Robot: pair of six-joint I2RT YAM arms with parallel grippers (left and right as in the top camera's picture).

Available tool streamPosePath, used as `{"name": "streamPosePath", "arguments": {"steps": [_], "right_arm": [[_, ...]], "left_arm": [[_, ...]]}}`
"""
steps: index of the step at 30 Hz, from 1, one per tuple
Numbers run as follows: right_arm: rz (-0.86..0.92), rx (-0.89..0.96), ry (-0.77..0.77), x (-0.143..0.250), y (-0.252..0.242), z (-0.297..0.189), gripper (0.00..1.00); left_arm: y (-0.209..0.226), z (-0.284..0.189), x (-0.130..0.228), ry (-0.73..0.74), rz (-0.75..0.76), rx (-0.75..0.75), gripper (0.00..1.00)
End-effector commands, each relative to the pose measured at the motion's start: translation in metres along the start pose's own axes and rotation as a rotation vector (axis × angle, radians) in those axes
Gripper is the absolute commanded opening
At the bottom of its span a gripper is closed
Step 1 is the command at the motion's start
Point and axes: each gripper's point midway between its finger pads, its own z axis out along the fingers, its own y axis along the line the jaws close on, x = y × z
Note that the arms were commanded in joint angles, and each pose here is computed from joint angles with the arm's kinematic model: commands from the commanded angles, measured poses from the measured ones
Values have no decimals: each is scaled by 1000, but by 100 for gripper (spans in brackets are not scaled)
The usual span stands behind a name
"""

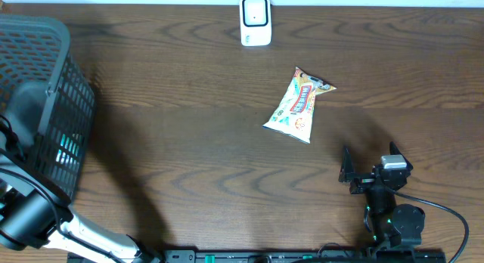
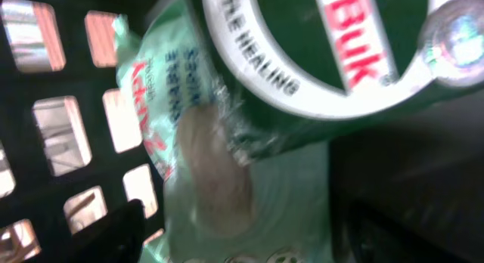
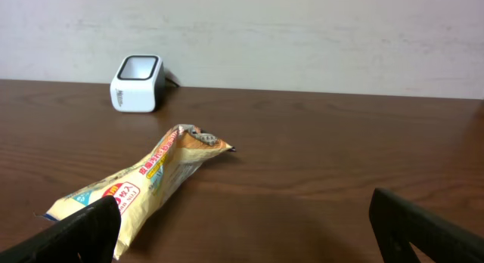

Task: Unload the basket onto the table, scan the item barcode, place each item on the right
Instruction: 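Reach the left gripper into the basket and grasp the green wipes pack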

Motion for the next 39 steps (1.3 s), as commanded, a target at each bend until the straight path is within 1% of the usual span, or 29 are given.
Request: {"name": "streamPosePath", "arguments": {"steps": [1, 3, 6, 14, 16, 18, 21, 25, 31, 32, 37, 39], "right_arm": [[-1, 6, 0, 1, -1, 0, 99], [-1, 6, 0, 1, -1, 0, 99], [0, 6, 0, 1, -1, 0, 99], [-1, 6, 0, 1, -1, 0, 99], [-1, 6, 0, 1, -1, 0, 99], [-1, 6, 0, 1, -1, 0, 99], [-1, 6, 0, 1, -1, 0, 99], [-1, 6, 0, 1, -1, 0, 99], [-1, 6, 0, 1, -1, 0, 99], [-1, 6, 0, 1, -1, 0, 99], [0, 6, 0, 1, -1, 0, 99], [-1, 6, 0, 1, -1, 0, 99]], "left_arm": [[-5, 8, 2, 18, 10, 2, 79], [-6, 8, 0, 10, 6, 7, 79], [-7, 8, -2, 3, 2, 11, 72], [-6, 13, 4, 15, 8, 4, 72], [-6, 15, 6, 18, 10, 2, 70], [-6, 17, 9, 25, 13, -1, 60], [-5, 19, 13, 38, 19, -3, 49], [-8, 21, 18, 55, 22, 13, 43], [-8, 21, 19, 60, 25, 10, 41], [-7, 21, 20, 64, 28, 8, 38], [-4, 19, 25, 82, 37, -2, 29], [-3, 16, 23, 82, 37, -2, 24]]}}
